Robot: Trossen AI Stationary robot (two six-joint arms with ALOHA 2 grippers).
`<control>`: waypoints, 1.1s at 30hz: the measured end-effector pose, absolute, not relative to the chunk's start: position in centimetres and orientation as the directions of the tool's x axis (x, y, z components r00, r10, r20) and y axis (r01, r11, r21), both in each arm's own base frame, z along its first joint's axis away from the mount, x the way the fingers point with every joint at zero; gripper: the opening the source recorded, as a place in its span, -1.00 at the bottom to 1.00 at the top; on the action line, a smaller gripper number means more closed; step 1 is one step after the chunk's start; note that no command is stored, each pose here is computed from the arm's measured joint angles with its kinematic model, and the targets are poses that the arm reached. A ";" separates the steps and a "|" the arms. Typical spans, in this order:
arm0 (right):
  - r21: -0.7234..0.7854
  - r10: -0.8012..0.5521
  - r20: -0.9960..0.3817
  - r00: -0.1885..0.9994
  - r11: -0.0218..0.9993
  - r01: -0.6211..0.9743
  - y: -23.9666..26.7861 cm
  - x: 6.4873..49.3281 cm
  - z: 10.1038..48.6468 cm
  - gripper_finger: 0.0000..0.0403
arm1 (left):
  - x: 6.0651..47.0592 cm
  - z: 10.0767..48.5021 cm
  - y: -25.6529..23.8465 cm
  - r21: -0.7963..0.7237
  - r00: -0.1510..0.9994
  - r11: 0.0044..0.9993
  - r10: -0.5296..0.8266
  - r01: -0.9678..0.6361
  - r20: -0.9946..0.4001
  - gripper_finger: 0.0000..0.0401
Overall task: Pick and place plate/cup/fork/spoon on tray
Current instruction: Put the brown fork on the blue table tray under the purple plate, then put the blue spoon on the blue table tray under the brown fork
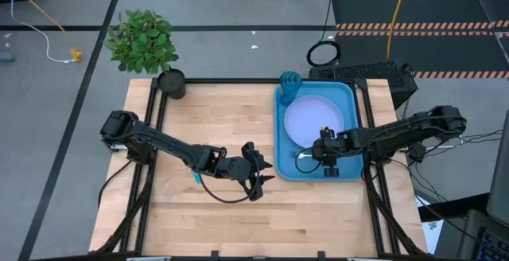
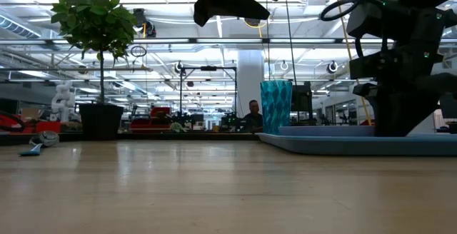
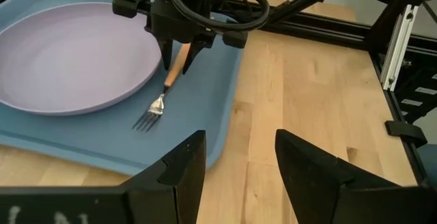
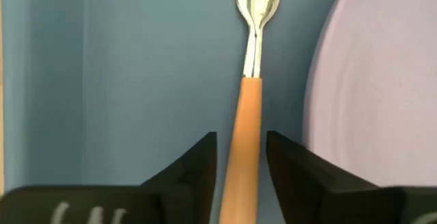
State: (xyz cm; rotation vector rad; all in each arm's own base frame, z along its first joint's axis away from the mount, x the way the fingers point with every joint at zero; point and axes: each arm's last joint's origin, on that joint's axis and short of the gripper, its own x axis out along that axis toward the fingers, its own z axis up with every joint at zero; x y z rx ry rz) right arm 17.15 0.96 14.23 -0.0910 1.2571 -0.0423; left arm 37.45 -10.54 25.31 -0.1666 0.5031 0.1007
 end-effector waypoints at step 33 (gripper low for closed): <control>0.136 0.077 -0.857 0.510 0.988 0.079 9.3 15.0 17.8 -0.51 | 35.5 24.9 -15.2 -0.021 0.848 0.999 -0.033 0.026 -0.529 -0.11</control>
